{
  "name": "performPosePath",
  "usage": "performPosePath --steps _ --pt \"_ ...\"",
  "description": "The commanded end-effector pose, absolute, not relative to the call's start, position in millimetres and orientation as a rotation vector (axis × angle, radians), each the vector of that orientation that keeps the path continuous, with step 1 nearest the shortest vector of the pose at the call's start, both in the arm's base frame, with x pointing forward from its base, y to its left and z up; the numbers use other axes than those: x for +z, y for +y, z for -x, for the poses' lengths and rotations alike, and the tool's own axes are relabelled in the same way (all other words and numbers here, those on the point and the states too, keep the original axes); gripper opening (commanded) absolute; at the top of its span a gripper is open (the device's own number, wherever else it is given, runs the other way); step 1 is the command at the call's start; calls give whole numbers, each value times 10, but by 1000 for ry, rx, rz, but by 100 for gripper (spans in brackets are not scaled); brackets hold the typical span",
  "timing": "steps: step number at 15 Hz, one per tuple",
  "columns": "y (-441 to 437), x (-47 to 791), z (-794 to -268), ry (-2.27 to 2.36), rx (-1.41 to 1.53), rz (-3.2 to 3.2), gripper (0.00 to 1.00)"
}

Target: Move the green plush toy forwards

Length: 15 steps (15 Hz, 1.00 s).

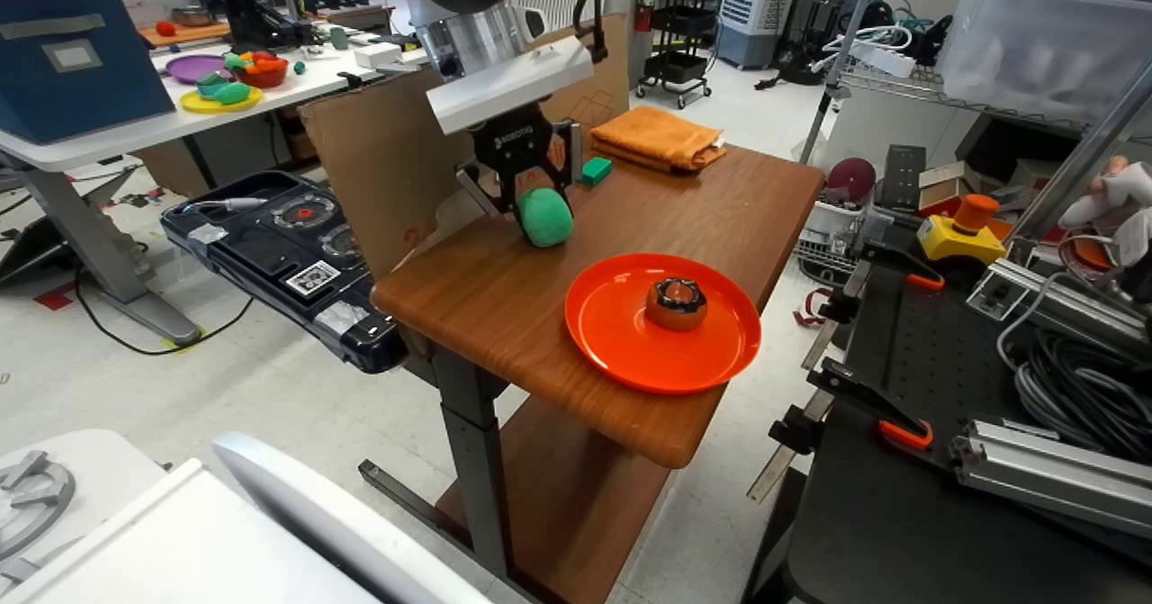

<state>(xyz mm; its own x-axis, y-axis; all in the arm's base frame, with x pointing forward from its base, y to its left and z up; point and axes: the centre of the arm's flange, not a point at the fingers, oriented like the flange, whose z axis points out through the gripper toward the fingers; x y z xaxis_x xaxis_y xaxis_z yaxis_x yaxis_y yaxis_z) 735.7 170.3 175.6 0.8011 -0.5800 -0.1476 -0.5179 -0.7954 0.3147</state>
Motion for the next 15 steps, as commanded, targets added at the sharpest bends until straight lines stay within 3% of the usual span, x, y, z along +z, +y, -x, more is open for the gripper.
performPosePath --steps 1,7,15 --pt "1821 1967 -7325 -827 -367 -2745 21" --pt "1567 2234 -6758 -749 -349 -2721 3" --pt "575 2010 -6243 -815 -495 -2588 6"
